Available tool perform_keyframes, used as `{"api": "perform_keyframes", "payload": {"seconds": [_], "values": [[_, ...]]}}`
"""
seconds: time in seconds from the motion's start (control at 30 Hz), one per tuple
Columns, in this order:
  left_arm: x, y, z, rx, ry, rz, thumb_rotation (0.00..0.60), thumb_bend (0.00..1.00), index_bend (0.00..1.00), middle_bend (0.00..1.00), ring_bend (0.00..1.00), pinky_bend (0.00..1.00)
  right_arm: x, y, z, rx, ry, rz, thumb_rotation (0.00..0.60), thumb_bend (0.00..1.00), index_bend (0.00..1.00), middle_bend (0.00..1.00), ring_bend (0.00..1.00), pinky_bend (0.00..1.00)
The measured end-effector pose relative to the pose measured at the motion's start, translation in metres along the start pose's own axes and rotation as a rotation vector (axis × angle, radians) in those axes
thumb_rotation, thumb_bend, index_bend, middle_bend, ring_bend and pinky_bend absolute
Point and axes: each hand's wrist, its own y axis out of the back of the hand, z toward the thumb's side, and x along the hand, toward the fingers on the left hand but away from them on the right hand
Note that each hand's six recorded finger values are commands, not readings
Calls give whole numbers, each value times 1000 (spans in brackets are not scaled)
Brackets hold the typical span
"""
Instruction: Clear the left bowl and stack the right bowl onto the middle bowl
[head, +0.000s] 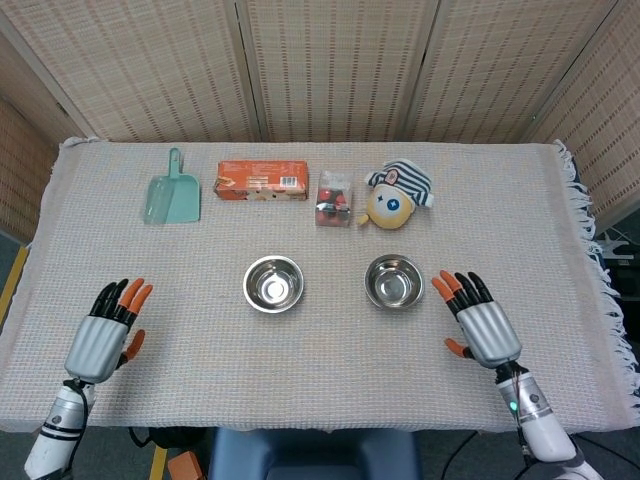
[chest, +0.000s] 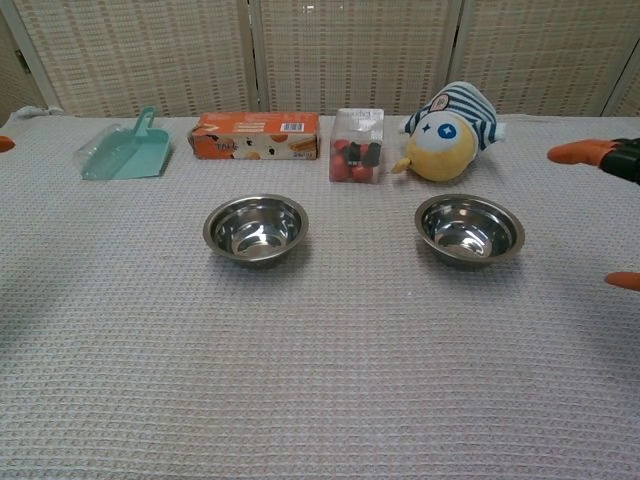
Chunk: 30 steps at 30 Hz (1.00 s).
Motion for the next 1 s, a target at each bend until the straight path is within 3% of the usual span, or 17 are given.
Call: {"api": "perform_keyframes", "payload": {"seconds": [0.23,0.53,0.8,0.9,1.0], "values": [[-11,16,-26,-24,53,51,600,451,0,0,0,92,-49,-34,28,84,53,29,600,134,272,0,0,0],[-12,24,-34,-34,67,76,600,453,0,0,0,92,-91,-52,47,141,59,15,600,211,493,0,0,0],[-13,27,-38,-34,80,83,600,455,0,0,0,92,-113,-62,51,156,44,-12,600,302,701,41,0,0],[-13,27,-38,-31,77,83,600,453,0,0,0,92,-113,-57,54,136,48,-45,600,392,762,79,0,0],[-13,26,-38,-29,77,70,600,454,0,0,0,92,-111,-45,59,105,70,-98,600,401,774,92,0,0]]}}
